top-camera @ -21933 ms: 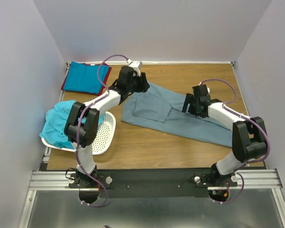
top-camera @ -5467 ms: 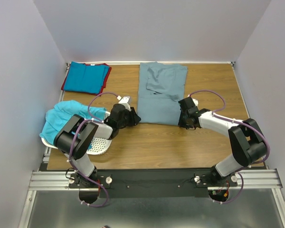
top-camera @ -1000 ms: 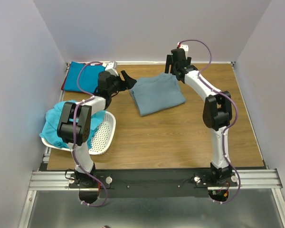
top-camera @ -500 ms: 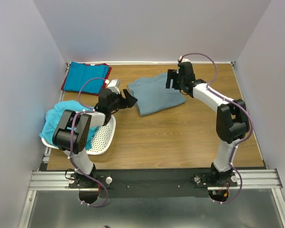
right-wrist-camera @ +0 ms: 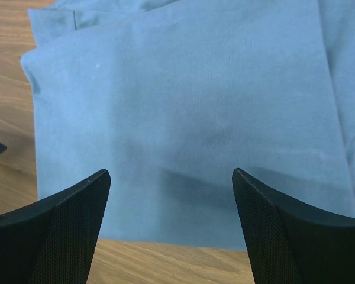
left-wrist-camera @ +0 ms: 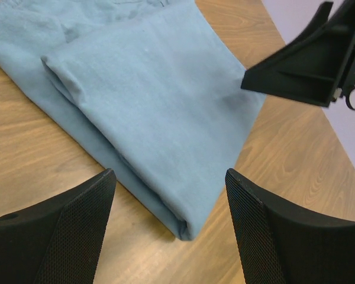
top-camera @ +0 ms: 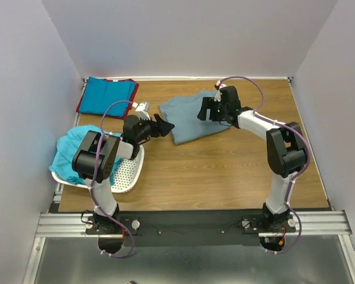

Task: Fold and stack the t-shirts
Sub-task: Fold the tshirt

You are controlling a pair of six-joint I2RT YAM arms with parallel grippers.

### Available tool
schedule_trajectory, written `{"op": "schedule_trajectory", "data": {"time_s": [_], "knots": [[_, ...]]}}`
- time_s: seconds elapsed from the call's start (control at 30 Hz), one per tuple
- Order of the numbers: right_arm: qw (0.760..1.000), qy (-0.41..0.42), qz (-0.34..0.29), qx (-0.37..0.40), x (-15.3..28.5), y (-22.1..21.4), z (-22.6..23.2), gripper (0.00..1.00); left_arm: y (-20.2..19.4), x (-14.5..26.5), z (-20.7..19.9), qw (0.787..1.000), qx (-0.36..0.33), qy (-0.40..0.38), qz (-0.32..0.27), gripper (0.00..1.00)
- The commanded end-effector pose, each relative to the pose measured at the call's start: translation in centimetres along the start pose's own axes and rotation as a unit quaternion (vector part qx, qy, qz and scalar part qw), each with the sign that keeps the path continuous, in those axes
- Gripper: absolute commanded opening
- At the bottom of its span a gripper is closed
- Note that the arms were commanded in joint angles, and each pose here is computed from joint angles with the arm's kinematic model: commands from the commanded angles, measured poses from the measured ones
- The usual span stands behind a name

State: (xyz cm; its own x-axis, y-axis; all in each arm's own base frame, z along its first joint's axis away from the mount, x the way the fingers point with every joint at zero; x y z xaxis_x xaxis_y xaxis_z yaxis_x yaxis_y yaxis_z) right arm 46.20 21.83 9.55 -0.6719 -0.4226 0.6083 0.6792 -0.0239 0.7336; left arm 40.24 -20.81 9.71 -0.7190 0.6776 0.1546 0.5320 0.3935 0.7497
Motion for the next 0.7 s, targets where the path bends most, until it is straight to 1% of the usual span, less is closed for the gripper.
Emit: {"op": "schedule_trajectory", "data": {"time_s": [0.0,0.03,0.2,0.23,0.3,0.33,0.4,0.43,0.53,0.67], "knots": [[1.0,0.017,0.022,-0.01,-1.1,-2.1,0.4,0.9,0.9,-1.7,1.1,1.0,0.0,0.021,-0.005,0.82],[0.999,0.017,0.025,-0.012,-1.1,-2.3,0.3,0.9,0.4,-1.8,2.1,0.999,0.009,0.047,0.005,0.82],[0.999,0.012,0.027,-0.014,-1.2,-2.7,0.1,0.9,1.7,-2.9,3.8,0.995,0.014,0.1,0.006,0.82],[0.999,0.008,0.028,-0.015,-1.2,-2.8,0.0,0.9,1.2,-2.8,4.6,0.992,0.02,0.125,0.019,0.83],[1.0,0.005,0.027,-0.016,-1.1,-2.8,-0.2,0.9,1.4,-3.1,5.2,0.989,0.023,0.144,0.027,0.83],[0.999,0.004,0.027,-0.017,-1.1,-2.8,-0.2,0.9,1.7,-3.3,5.2,0.989,0.02,0.143,0.023,0.83],[0.999,0.004,0.027,-0.016,-1.1,-2.9,-0.2,0.9,1.6,-3.7,5.5,0.988,0.022,0.151,0.034,0.83],[0.999,0.002,0.027,-0.018,-1.1,-2.8,-0.2,0.9,1.0,-3.6,6.0,0.985,0.028,0.165,0.049,0.83],[0.999,0.0,0.027,-0.021,-1.1,-2.9,-0.3,0.9,0.3,-4.2,6.5,0.981,0.032,0.178,0.066,0.83],[0.999,-0.001,0.025,-0.023,-1.1,-2.8,-0.3,0.9,-0.4,-4.3,6.9,0.979,0.041,0.185,0.075,0.83]]}}
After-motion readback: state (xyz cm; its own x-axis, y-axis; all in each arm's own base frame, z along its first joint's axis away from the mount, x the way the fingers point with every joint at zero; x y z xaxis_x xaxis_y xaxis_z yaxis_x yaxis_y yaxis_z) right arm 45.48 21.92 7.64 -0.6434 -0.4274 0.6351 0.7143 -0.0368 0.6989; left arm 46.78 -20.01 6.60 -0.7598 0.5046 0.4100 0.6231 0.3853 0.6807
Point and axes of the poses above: each gripper's point midway between its finger pads, its own x axis back along the fingers, its own z axis along the line the jaws close on, y = z × x, the point moved 1 cm from there along x, back along the fingers, and after that the axes turned 3 degrees about x, right-handed, at the moved point
